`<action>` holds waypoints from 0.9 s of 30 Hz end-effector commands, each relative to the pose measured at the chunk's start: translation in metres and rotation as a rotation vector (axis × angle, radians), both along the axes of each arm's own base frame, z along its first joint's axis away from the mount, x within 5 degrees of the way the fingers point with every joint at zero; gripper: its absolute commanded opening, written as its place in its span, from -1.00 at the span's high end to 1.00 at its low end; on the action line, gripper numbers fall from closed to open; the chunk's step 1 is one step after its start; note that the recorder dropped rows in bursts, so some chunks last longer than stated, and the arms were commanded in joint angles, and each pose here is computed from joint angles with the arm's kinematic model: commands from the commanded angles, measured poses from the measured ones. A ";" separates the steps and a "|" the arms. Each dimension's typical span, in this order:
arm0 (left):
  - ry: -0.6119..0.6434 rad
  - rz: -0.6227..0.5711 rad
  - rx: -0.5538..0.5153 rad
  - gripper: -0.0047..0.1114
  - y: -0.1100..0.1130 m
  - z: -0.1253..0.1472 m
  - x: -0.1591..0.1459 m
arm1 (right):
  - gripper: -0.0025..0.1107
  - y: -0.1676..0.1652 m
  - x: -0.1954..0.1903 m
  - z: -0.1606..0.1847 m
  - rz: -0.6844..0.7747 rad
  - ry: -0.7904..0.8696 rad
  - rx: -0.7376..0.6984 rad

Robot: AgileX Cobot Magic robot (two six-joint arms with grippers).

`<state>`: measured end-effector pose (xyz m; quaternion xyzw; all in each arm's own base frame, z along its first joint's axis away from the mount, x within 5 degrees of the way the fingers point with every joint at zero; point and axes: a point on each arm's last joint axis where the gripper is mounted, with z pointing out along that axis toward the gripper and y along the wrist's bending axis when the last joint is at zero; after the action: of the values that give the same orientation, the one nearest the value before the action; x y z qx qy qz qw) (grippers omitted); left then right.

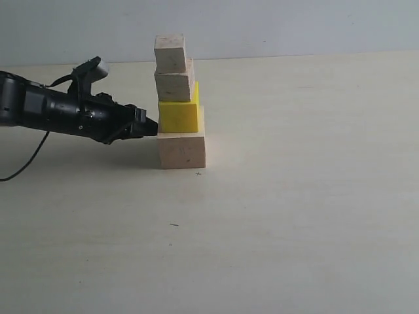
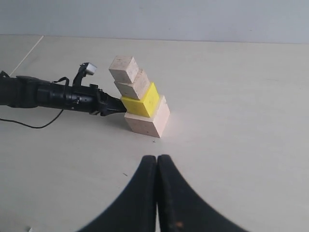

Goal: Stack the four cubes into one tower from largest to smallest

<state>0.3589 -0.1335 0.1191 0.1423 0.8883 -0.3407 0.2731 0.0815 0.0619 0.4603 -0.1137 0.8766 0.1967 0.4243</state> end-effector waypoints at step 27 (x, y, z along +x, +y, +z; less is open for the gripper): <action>-0.221 -0.038 -0.089 0.92 0.050 0.172 -0.055 | 0.96 0.090 0.158 -0.076 -0.215 0.034 -0.149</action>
<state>0.3098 -0.0846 0.2808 0.1868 0.8371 -0.3712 0.3558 0.2183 0.1614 0.3790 -0.0780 0.9111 0.0991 0.3925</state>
